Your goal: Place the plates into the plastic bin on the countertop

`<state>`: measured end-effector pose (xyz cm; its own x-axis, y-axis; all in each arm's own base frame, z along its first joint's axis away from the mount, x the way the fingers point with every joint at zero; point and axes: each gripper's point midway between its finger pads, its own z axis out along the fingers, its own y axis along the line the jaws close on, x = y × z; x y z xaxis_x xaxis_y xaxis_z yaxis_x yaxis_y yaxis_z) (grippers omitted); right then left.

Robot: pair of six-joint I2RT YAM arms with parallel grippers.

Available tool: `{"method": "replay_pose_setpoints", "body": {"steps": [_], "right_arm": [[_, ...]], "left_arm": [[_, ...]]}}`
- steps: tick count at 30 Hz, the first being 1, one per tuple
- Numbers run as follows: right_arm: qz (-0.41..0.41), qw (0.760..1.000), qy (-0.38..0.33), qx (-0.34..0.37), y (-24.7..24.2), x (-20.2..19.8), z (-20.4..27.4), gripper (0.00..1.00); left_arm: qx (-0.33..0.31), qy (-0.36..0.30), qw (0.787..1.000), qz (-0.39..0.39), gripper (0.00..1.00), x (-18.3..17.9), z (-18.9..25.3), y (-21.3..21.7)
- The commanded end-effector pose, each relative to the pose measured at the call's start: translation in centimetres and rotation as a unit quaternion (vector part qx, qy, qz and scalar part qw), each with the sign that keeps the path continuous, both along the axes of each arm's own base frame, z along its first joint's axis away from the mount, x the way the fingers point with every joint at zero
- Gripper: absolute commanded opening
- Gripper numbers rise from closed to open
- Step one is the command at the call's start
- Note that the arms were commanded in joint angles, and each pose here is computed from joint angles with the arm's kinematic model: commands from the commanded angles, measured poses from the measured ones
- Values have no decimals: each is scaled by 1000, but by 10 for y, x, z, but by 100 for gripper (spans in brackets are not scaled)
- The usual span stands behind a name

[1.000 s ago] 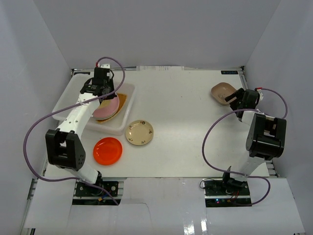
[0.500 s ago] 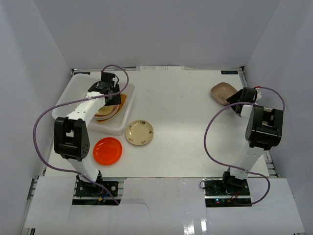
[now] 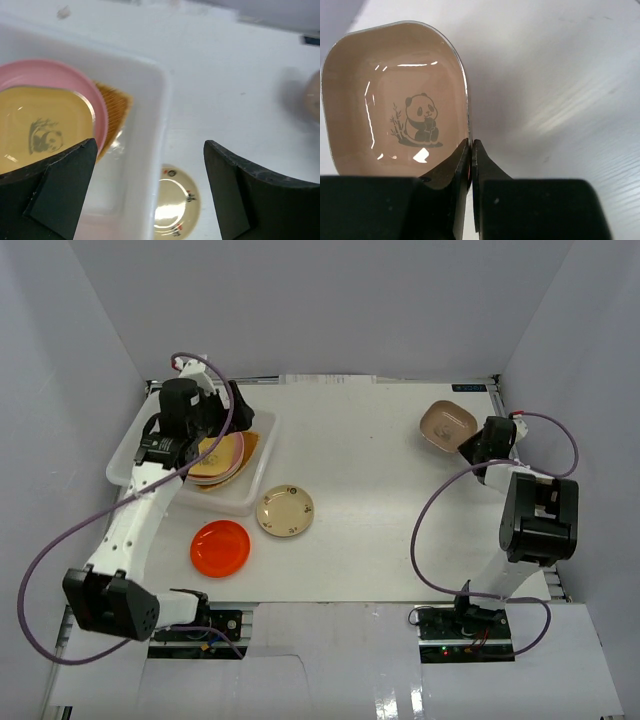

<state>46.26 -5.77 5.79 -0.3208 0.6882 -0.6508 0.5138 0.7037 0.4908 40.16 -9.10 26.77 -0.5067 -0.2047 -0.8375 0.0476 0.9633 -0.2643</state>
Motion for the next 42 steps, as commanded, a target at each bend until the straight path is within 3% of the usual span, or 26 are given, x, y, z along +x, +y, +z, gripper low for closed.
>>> {"method": "replay_pose_setpoints", "body": {"steps": [1, 5, 10, 17, 20, 27, 30, 39, 42], "right_arm": [[35, 992, -121, -21, 33, 11, 92, 8], [121, 976, -182, -25, 115, 1, 150, 8], [241, 941, -237, -16, 259, -20, 213, 8], [323, 915, -242, 17, 418, -48, 233, 8], [346, 911, -224, 22, 488, -63, 215, 8], [339, 918, -206, 25, 578, -66, 203, 8], [334, 925, -180, 12, 597, -67, 171, 8], [292, 940, -172, 29, 617, -76, 149, 8], [289, 941, -176, 26, 621, -78, 146, 20]], "left_arm": [[-78, -107, 987, -89, 98, -35, 69, -32], [-125, -195, 961, -149, 98, -81, 118, -46], [-151, -285, 930, -176, 98, -129, 167, -46], [-165, -341, 903, -205, 98, -180, 201, -51], [-165, -350, 900, -200, 98, -189, 207, -50], [-176, -360, 892, -208, 98, -204, 217, -54], [-180, -358, 892, -210, 98, -208, 212, -55], [-170, -350, 899, -199, 98, -206, 192, -54], [-168, -350, 900, -197, 98, -206, 189, -54]]}}
